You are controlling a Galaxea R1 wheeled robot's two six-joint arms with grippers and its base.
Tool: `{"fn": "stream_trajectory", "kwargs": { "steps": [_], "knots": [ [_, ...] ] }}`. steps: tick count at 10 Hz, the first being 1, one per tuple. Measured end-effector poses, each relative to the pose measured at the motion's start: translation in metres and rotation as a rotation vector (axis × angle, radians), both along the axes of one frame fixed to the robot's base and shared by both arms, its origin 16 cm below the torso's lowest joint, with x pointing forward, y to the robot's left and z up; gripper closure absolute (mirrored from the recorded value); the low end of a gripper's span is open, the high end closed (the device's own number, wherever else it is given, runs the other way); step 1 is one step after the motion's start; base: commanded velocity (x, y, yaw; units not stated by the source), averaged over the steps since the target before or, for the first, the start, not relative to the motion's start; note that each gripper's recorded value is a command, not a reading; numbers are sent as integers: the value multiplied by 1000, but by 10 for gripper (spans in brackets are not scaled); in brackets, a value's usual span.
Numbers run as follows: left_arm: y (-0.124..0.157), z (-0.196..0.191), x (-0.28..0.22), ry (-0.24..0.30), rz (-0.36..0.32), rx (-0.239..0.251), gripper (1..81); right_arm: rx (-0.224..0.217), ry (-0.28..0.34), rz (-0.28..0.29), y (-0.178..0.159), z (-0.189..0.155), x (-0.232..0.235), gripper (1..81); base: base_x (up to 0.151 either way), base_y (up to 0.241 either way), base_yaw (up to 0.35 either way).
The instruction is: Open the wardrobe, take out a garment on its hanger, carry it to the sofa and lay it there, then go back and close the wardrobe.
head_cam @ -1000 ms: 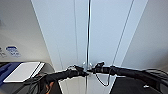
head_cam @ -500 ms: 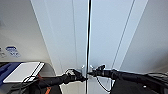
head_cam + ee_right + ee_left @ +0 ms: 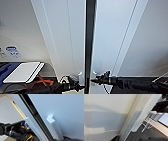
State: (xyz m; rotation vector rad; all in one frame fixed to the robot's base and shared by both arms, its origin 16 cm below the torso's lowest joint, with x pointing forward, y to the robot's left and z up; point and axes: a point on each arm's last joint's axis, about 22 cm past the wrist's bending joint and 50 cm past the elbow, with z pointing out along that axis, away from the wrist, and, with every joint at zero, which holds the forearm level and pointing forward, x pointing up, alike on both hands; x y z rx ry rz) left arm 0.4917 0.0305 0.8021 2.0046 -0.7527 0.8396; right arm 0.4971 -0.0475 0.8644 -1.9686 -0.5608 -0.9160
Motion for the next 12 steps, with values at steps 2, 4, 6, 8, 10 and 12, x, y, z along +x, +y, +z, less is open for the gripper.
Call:
{"fn": "stream_trajectory", "kwargs": {
  "steps": [2, 4, 6, 8, 10, 12],
  "knots": [
    [24, 1, -34, 21, -23, 3, 10, 8, 15, 21, -18, -1, -35, 10, 0, 0, 0],
    [60, 0, -73, 44, -34, 17, 10, 5, 25, 31, -44, -4, -72, 10, 0, 0, 0],
    [95, -3, -105, 63, -9, 18, 10, 2, 43, 17, -73, -4, -101, 10, 0, 0, 0],
    [132, -3, -130, 71, 68, -16, 10, -19, 75, -14, -109, -5, -128, 10, 0, 0, 0],
    [172, -2, -150, 66, 177, -55, 10, -50, 107, -62, -151, -5, -152, 10, 0, 0, 0],
    [157, -3, -287, 326, 104, -84, 10, -99, 133, -126, -197, -8, -171, 10, 0, 0, 0]
  ]
}}
